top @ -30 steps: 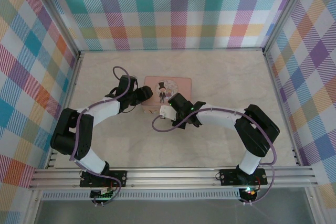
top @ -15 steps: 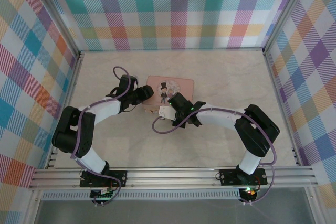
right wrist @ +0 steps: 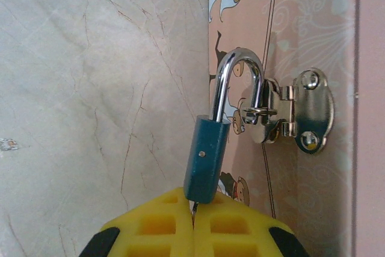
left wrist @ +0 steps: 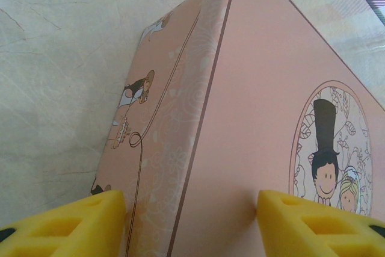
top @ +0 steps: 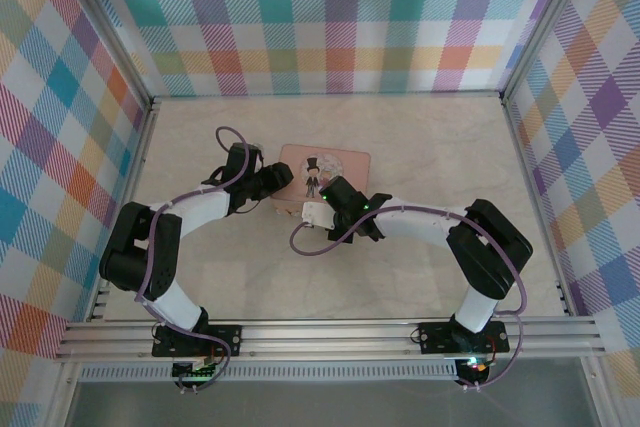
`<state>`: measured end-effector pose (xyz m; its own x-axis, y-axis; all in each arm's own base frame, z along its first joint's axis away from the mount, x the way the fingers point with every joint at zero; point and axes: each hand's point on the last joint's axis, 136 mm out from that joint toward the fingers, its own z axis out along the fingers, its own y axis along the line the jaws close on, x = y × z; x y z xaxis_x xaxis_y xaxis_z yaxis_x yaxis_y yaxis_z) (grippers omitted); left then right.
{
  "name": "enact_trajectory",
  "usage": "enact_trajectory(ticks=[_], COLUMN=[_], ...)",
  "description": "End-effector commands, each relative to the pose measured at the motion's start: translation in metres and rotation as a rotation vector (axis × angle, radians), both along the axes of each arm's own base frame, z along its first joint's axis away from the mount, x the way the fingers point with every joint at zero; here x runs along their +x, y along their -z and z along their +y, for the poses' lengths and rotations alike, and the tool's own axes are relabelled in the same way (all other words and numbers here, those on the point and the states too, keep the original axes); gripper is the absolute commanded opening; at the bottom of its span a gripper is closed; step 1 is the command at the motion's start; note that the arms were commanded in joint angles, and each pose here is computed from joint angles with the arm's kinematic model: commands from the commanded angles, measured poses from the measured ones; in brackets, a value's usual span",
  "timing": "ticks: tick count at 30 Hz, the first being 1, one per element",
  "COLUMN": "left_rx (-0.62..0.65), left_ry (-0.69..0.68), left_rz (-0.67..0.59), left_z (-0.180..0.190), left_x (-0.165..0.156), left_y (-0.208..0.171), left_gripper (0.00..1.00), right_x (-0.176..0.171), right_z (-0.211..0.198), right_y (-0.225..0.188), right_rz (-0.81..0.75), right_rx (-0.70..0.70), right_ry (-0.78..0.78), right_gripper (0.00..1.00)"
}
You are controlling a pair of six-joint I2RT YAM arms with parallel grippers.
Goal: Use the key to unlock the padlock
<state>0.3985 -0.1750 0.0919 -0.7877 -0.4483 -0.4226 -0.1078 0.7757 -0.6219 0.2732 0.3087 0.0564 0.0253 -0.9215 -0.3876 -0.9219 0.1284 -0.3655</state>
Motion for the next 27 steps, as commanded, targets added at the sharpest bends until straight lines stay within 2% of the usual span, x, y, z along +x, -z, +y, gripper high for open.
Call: enact_trajectory(ticks=[1, 5, 13, 27], left_rx=[-0.027, -0.031, -0.036, -0.039], left_ry=[-0.002, -0.001, 0.001, 0.004], left_rz=[0.007, 0.004, 0.001, 0.002], left_z=[0.0, -0.001, -0.002, -0.002], left_x=[0.002, 0.002, 0.002, 0.001], left_y=[-0.001, -0.003, -0.005, -0.005], left_gripper=[0.59, 0.59, 0.59, 0.59], right_x=[-0.005, -0.013, -0.015, -0.008], right_z=[0.012, 0.012, 0.014, 0.021], right_y=[-0.013, -0.006, -0.004, -0.005], right_rz=[0.021, 0.085, 0.106, 0.082], right_rx=[0.046, 0.042, 0.033, 0.044], right_ry=[-0.026, -0.02, -0.034, -0.039], right_gripper=[0.0, 0.0, 0.0, 0.0])
